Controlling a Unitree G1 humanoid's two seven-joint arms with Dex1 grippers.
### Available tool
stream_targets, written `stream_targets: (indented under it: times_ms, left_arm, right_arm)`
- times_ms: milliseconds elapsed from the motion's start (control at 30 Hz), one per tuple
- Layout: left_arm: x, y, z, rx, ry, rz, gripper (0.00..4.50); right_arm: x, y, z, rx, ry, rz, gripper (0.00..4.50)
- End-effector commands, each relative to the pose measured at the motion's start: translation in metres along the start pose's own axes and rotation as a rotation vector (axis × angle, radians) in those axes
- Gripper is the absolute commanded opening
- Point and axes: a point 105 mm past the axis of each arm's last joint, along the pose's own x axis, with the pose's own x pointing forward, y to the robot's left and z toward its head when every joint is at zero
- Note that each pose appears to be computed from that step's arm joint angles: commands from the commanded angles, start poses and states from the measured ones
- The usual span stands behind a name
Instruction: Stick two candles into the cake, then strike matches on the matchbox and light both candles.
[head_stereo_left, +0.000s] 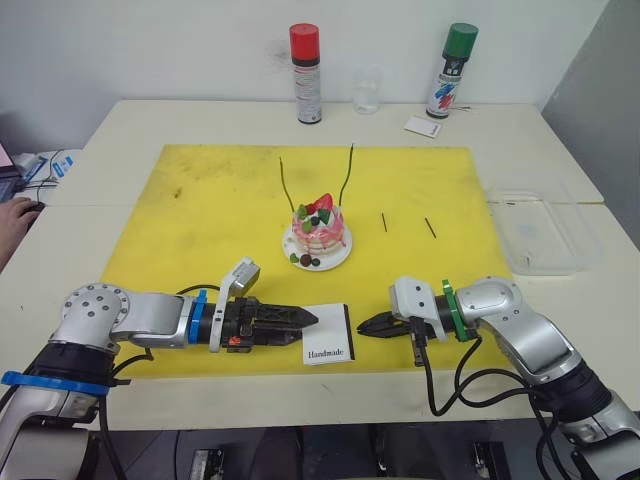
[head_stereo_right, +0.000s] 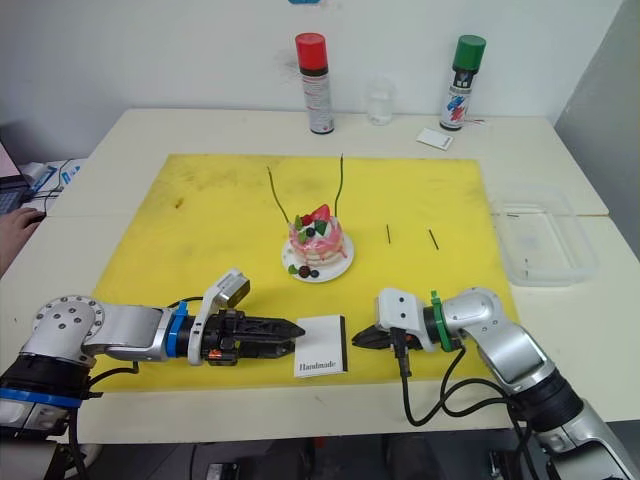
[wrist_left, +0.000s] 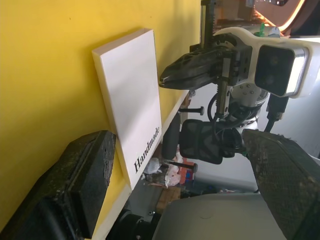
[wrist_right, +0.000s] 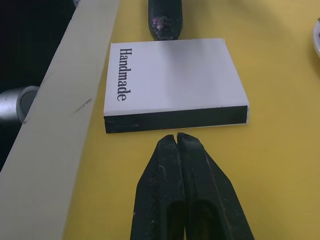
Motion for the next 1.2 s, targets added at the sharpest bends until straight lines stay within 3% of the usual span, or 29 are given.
stream_targets:
  times_ms: [33, 767, 1200]
  left_arm:
    - [0.003, -0.002, -0.003, 0.005, 0.006, -0.013, 4.5]
    - [0.017, 0.004, -0.009, 0.02, -0.075, 0.01, 4.5]
    - [0.023, 0.005, -0.012, 0.027, -0.104, 0.017, 4.5]
  right_arm:
    - [0.001, 0.004, 0.008, -0.023, -0.015, 0.023, 0.04]
    - [0.013, -0.013, 0.01, -0.098, 0.007, -0.01, 0.04]
    - [0.028, -0.007, 0.02, -0.099, -0.045, 0.017, 0.04]
